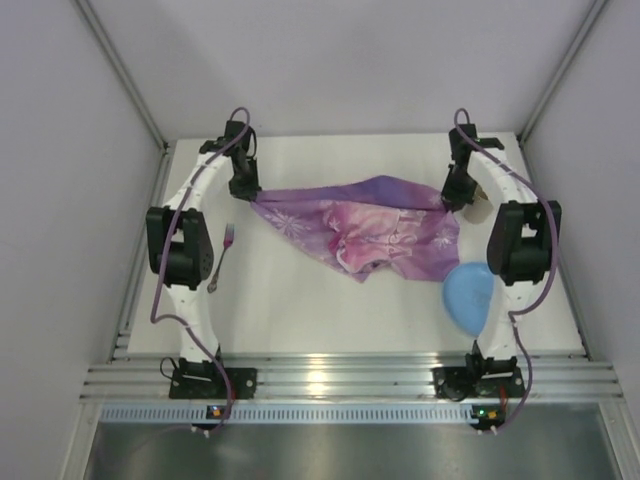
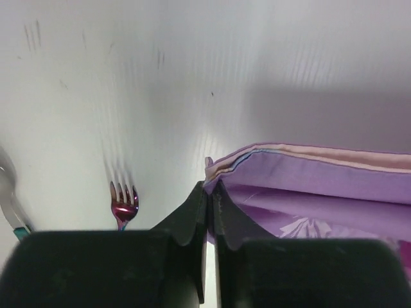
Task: Set the dinner table for one person
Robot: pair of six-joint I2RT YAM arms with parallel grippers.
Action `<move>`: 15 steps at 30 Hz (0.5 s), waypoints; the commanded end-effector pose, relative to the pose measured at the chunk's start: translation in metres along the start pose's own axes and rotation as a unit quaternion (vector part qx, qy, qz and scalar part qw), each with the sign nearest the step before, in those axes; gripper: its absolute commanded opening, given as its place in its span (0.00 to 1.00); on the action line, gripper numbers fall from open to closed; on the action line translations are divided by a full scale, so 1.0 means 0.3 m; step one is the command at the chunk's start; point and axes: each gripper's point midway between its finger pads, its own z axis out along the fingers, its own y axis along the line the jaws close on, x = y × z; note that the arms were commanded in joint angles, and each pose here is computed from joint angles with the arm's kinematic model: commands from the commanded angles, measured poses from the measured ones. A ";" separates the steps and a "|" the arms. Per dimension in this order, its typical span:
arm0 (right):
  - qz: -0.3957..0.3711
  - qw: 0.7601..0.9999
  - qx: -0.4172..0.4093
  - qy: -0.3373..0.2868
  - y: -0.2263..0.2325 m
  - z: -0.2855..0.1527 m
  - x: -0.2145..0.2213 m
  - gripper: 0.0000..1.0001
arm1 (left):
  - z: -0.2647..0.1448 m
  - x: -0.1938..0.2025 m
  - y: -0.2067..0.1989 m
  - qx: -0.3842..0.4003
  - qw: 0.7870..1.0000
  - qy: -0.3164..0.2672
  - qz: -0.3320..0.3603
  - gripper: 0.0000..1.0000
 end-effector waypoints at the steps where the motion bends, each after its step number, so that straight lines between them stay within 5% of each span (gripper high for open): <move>1: -0.048 0.998 0.004 0.050 0.002 0.047 0.094 0.10 | -0.002 -0.075 0.057 -0.039 0.999 -0.015 0.016 0.19; 2: -0.052 0.997 -0.006 0.054 0.020 0.052 0.100 0.24 | 0.003 -0.072 0.044 -0.031 0.999 -0.008 0.011 0.71; 3: -0.062 0.996 -0.027 0.062 0.052 0.053 0.111 0.43 | 0.014 -0.071 0.019 -0.014 1.000 -0.003 0.002 0.99; 4: -0.068 0.995 -0.036 0.062 0.075 0.053 0.115 0.69 | 0.003 -0.088 0.000 -0.006 1.000 -0.009 0.000 0.99; 6: -0.077 0.994 -0.046 0.055 0.104 0.039 0.100 0.88 | -0.016 -0.103 -0.037 0.004 1.000 -0.020 -0.005 0.99; 8: -0.082 0.995 -0.050 0.041 0.130 0.011 0.070 0.95 | -0.047 -0.123 -0.077 0.019 0.999 -0.033 -0.008 0.99; 15: -0.072 0.993 -0.089 -0.017 0.199 -0.158 -0.024 0.98 | -0.213 -0.049 -0.265 0.088 0.994 -0.041 -0.048 0.99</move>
